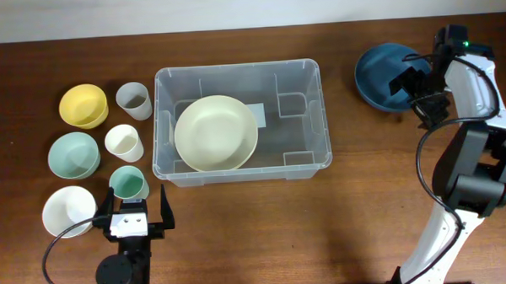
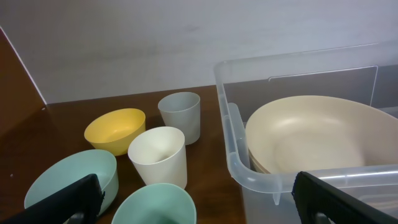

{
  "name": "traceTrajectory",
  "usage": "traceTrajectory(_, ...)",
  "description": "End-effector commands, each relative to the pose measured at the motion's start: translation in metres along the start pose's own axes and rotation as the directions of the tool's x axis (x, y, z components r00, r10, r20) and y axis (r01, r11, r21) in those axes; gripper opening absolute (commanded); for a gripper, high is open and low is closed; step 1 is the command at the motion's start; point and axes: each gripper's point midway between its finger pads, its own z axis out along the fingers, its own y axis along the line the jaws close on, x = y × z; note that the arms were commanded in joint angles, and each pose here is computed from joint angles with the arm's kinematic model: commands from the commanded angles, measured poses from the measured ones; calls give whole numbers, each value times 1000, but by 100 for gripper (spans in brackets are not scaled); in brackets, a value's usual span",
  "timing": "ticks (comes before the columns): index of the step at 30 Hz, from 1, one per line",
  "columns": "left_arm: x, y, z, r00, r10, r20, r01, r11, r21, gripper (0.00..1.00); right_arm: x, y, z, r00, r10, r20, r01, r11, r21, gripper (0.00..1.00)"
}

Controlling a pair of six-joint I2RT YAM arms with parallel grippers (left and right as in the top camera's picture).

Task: Pack container
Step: 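Grasp the dark teal bowl rim with the right gripper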

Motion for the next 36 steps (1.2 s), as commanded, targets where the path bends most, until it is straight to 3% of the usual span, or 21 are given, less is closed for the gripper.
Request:
traceTrajectory(1,2,1,0,1000,16,-3,-16,1000,-7,99,4,-2,16,999,20,-38,-20,1000,3,100)
traceTrajectory(9,2,1,0,1000,16,-3,-16,1000,-7,99,2,-1,24,999,31,-42,-31,999,6,97)
traceTrajectory(17,2,1,0,1000,16,-3,-16,1000,-7,99,4,-6,38,998,36,-61,-34,999,29,88)
traceTrajectory(30,2,1,0,1000,16,-3,-16,1000,-7,99,-1,-2,40,998,47,-38,-47,999,13,52)
traceTrajectory(36,2,1,0,1000,16,-3,-16,1000,-7,99,-2,-2,44,998,46,-32,-46,999,8,52)
